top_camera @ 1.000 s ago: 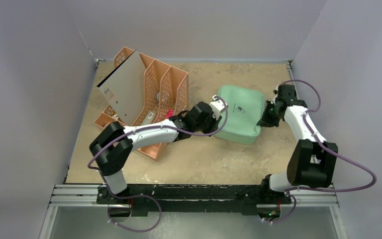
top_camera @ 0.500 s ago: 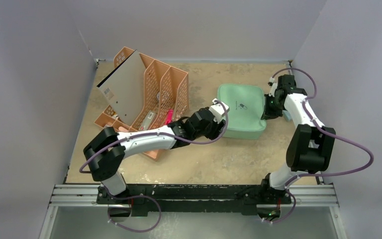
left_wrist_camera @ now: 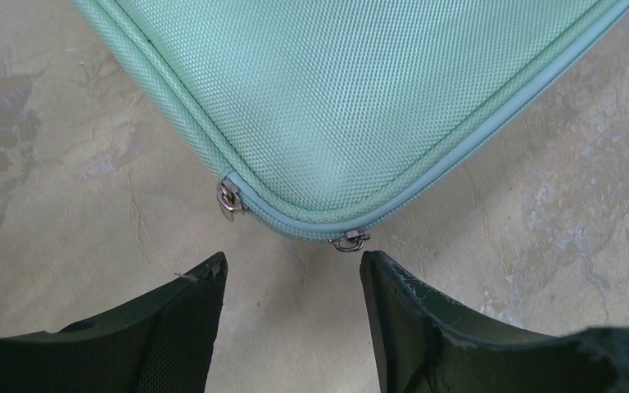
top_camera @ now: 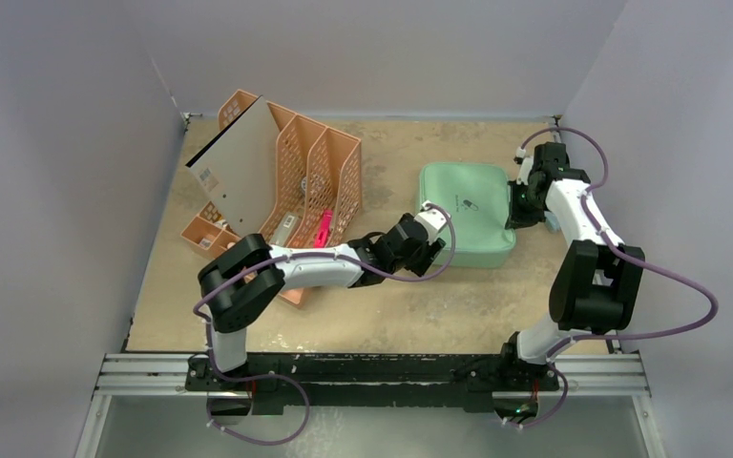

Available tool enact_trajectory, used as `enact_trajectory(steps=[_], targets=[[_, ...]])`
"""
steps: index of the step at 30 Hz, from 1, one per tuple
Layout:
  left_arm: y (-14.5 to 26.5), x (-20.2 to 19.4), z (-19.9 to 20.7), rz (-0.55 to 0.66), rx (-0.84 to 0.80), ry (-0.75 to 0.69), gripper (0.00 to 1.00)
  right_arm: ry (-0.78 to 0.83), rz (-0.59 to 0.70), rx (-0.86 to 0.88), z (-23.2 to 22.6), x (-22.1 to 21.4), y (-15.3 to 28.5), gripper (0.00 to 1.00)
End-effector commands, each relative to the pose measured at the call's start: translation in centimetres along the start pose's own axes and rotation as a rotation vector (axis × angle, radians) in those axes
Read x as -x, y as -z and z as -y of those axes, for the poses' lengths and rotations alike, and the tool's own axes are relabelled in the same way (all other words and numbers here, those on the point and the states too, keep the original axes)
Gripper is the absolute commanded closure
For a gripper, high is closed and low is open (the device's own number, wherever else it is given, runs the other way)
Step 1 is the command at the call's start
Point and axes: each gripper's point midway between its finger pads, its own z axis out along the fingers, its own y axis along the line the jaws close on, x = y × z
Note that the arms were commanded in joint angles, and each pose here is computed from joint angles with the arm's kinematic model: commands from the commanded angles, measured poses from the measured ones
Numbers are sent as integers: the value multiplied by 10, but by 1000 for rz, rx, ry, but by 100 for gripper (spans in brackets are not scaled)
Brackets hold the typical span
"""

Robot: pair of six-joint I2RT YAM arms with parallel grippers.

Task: Organize the medicine kit
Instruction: Zip the medicine box at the center of the board.

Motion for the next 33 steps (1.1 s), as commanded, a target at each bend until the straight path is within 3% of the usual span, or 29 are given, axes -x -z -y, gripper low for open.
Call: enact_trajectory(steps=[1, 8, 14, 23, 33], targets=[[3, 43, 8, 132, -30, 2, 39, 37, 37, -71, 15, 7, 11, 100], [8, 50, 7, 142, -20, -24, 29, 30, 39, -56, 12, 10, 10, 100], [8, 50, -4, 90, 42, -93, 28, 31, 41, -58, 12, 10, 10, 100], [18, 56, 1, 19, -29, -277, 26, 29, 46, -59, 12, 9, 11, 100], [7, 56, 11, -15, -99, -311, 26, 26, 43, -59, 12, 8, 12, 100]])
